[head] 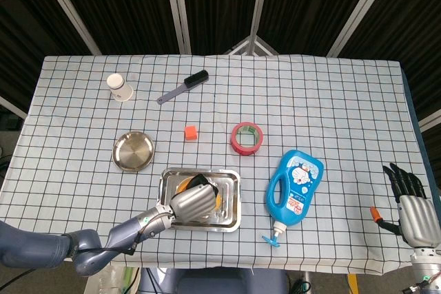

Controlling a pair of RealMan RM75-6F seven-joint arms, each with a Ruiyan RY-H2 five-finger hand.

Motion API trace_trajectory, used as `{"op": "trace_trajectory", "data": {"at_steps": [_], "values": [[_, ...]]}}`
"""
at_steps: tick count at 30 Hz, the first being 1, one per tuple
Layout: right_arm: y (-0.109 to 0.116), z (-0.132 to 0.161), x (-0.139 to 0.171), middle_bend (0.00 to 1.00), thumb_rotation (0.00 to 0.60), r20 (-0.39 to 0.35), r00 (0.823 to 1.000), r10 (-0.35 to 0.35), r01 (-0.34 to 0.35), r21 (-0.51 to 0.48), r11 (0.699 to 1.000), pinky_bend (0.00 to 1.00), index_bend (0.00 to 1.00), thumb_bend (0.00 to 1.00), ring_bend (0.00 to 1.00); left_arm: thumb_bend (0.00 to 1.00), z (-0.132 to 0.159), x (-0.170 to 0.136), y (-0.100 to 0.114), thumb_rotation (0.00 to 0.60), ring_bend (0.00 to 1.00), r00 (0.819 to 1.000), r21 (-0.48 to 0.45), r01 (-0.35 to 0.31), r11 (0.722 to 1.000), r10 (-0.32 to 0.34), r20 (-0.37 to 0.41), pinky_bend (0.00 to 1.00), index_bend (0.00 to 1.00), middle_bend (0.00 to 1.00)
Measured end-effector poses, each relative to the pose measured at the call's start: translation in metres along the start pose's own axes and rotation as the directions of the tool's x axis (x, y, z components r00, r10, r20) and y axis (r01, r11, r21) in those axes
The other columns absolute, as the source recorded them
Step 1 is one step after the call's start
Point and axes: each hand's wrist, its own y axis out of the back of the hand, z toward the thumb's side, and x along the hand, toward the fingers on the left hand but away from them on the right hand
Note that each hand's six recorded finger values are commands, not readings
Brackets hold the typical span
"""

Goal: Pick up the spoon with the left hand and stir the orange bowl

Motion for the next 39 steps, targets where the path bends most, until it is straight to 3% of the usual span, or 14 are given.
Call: {"op": "trace_trajectory", "data": {"at_steps": [9,14,31,39], "values": [[0.0,0.0,0.0,0.0,0.6,0.001,1.0,0.001,-0.001,0.001,1.0,0.0,0.0,0.38,0.0,0.7,-0.018,-0.009,-0.01,0.6,0.99,0.999,0.022,0.027,0.999,-0.027,-0.031,1.0,0.83,1.0],[-0.001,0.0,0.0,0.0,0.6,0.001,1.0,0.002,-0.002,0.002,1.0,0.0,0.0,0.38,0.0,0.7,-0.026,-0.014,-0.007,0.6,0.99,0.998,-0.017,0.023,1.0,-0.024,-0.055,1.0,0.83,1.0],[0.0,0.0,0.0,0.0,0.6,0.002,1.0,-0.001,0.001,-0.001,1.0,0.0,0.0,0.38,0.0,0.7,-0.003,-0.013,0.015,0.6,0.99,1.0,-0.064,-0.028,0.998,0.028,-0.008,1.0,0.83,1.0],[0.0,0.0,0.0,0.0,0.6,0.002,1.0,0.001,-0.001,-0.003,1.0,0.0,0.0,0.38,0.0,0.7,0.001,-0.014,0.009,0.6,0.99,1.0,-0.054,-0.01,0.998,0.01,0.006,1.0,0.83,1.0]]}}
